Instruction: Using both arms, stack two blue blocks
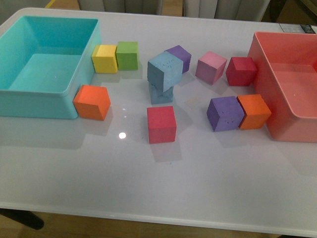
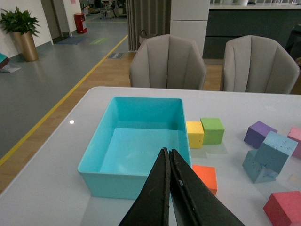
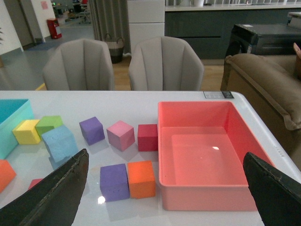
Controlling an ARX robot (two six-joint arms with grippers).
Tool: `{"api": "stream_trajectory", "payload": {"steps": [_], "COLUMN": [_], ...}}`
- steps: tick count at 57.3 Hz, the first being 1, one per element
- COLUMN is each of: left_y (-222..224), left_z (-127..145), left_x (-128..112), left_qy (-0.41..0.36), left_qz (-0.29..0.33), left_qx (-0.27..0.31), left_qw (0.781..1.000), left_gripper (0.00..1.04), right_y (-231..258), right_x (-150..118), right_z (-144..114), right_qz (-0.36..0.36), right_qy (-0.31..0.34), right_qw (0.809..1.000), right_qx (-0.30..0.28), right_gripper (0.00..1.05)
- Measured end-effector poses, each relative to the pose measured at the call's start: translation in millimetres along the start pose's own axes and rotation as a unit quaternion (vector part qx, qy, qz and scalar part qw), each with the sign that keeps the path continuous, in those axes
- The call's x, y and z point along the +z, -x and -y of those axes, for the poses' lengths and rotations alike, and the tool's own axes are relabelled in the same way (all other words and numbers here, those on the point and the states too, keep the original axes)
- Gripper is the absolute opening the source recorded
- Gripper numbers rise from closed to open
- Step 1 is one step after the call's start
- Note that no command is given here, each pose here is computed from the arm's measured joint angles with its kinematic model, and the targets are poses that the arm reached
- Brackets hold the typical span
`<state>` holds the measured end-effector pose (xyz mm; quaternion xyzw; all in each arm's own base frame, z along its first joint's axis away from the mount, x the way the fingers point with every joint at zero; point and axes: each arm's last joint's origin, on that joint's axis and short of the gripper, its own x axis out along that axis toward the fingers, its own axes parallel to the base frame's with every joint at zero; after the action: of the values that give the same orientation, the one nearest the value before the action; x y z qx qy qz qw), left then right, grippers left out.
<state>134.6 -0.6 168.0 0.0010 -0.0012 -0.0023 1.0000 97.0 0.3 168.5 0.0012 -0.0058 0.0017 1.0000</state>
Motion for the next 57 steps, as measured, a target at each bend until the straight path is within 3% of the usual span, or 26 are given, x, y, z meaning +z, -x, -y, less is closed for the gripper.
{"api": "stream_trajectory", "payload": {"steps": [57], "left_y": [35], "left_z": [0], "left_x": [-1], "left_qy": [0.0], "left_qz": [-0.009], "left_qx": [0.0], "left_qw": [1.0], "left_gripper": [0.02], "right_y": [0], "right_x": [0], "right_z": [0], "right_qz": [0.0], "right_qy": [0.0], "right_qw": [1.0], "right_qx": [0.0], "right_gripper": [0.96]}}
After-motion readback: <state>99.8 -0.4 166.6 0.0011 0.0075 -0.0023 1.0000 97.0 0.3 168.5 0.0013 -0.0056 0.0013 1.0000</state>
